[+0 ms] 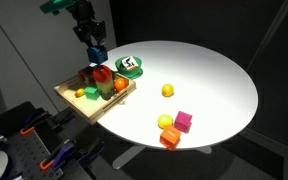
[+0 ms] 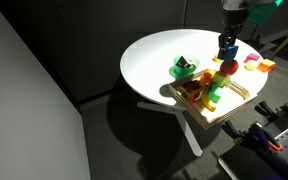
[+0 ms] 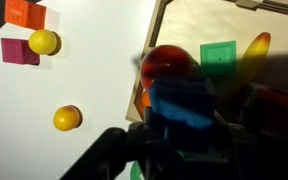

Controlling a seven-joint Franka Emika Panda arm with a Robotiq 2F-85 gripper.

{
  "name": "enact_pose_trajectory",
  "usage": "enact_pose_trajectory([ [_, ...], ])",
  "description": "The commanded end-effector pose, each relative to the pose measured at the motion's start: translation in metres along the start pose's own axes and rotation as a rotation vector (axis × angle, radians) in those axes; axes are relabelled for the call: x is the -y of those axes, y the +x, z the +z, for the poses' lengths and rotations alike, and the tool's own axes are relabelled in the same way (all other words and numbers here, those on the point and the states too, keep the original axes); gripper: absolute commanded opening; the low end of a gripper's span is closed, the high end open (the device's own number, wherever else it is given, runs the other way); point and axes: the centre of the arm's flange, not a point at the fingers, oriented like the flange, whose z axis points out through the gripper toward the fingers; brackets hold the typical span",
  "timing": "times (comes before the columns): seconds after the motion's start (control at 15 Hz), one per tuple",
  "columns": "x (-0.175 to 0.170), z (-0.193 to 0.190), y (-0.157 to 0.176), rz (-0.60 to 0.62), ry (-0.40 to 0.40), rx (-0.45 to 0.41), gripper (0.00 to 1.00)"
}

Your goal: Put the blue block in the crate

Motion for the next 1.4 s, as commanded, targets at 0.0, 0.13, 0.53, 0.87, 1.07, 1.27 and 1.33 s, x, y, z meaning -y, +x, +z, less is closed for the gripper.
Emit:
enact_pose_trajectory([
  [0.0, 0.017, -0.012, -0.017, -0.067, 0.008, -0.039, 0.28],
  [0.13, 0.027, -0.015, -0.020, -0.091, 0.015, -0.055, 0.28],
  [0.53, 0.051, -0.010, -0.024, -0.091, 0.047, -0.093, 0.28],
  [0.87, 0.063, 0.004, -0.029, -0.069, 0.082, -0.120, 0.28],
  [1.07, 0.065, 0.012, -0.031, -0.064, 0.080, -0.127, 0.78],
  [1.27, 0.063, 0.015, -0.032, -0.059, 0.086, -0.130, 0.94],
  [1.33, 0.062, 0.015, -0.031, -0.056, 0.088, -0.128, 0.99],
])
